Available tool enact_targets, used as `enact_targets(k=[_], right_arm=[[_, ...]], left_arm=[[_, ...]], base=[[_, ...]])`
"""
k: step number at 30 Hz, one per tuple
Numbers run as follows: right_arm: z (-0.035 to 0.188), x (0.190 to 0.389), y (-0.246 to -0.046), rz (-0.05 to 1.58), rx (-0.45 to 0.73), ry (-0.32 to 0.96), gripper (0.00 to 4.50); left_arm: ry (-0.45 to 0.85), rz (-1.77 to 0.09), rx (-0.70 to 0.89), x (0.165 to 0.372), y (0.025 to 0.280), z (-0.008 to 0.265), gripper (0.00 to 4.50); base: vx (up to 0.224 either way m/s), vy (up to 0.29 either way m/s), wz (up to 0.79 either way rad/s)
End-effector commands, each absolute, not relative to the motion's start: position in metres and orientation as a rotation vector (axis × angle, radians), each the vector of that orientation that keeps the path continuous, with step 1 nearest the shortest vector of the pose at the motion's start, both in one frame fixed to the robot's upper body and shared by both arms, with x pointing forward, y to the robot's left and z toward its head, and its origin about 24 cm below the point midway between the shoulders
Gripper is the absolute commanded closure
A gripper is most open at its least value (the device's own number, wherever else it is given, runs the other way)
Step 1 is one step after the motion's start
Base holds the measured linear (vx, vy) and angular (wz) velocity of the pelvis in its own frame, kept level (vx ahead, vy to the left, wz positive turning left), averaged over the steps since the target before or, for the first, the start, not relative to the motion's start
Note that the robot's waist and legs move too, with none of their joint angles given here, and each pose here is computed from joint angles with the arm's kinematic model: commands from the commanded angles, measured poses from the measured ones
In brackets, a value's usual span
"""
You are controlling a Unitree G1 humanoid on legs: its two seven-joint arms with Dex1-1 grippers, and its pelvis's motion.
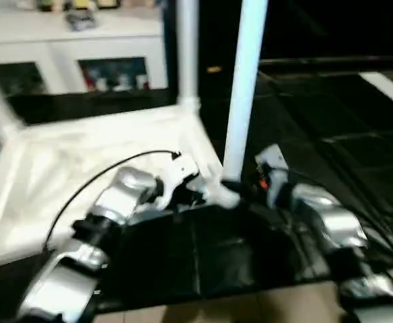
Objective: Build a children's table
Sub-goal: Rotate leg to tighten
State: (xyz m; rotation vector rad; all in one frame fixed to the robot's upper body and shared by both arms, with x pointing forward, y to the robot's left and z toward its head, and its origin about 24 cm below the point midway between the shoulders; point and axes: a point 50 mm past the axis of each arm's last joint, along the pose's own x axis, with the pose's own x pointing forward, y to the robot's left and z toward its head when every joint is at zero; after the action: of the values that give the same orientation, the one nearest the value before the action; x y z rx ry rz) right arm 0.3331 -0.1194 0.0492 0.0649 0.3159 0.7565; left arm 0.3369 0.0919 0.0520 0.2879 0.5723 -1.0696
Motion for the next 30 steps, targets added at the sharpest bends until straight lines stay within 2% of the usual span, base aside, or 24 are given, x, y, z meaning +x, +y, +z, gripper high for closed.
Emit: enact_targets(k=[1,7,11,12,14,17,19,21,22,24,28,30], right_arm=[[0.038,0.330,-0.075,0.779,0.156,0.385,2.50],[0.041,0.344,-0.058,0.597,0.172,0.374,2.50],[0.041,0.346,-0.060,0.564,0.175,0.363,2.50],[0.043,0.346,-0.066,0.558,0.186,0.328,2.50],[0.043,0.346,-0.067,0.555,0.192,0.317,1.94],[0.043,0.343,-0.075,0.579,0.188,0.285,1.74],[0.041,0.338,-0.085,0.593,0.183,0.279,1.60],[0.039,0.331,-0.102,0.621,0.168,0.269,1.33],[0.039,0.331,-0.102,0.621,0.168,0.269,1.30],[0.039,0.323,-0.124,0.650,0.149,0.252,1.11],[0.043,0.307,-0.154,0.744,0.112,0.234,0.86],[0.045,0.301,-0.164,0.782,0.096,0.231,0.57]], left_arm=[[0.460,-1.132,0.211,0.338,0.048,0.071,4.50],[0.431,-1.005,0.195,0.345,0.036,0.075,4.50],[0.428,-1.004,0.217,0.346,0.039,0.075,4.50],[0.425,-1.012,0.237,0.346,0.043,0.075,4.50],[0.425,-1.012,0.242,0.346,0.045,0.075,4.50],[0.420,-1.026,0.267,0.347,0.051,0.074,4.50],[0.423,-1.034,0.277,0.347,0.057,0.073,4.50],[0.434,-1.054,0.295,0.347,0.066,0.072,4.50],[0.434,-1.054,0.295,0.347,0.066,0.072,4.50],[0.439,-1.101,0.317,0.344,0.073,0.070,4.50],[0.459,-1.193,0.364,0.338,0.082,0.066,4.50],[0.469,-1.230,0.371,0.336,0.084,0.065,4.50]], base=[[0.000,0.000,0.00],[0.000,0.000,0.00],[0.000,0.000,0.00],[0.000,0.000,0.00],[0.000,0.000,0.00],[0.000,0.000,0.00],[0.000,0.000,0.00],[0.000,0.000,0.00],[0.000,0.000,0.00],[0.000,0.000,0.00],[0.000,0.000,0.00],[0.000,0.000,0.00]])
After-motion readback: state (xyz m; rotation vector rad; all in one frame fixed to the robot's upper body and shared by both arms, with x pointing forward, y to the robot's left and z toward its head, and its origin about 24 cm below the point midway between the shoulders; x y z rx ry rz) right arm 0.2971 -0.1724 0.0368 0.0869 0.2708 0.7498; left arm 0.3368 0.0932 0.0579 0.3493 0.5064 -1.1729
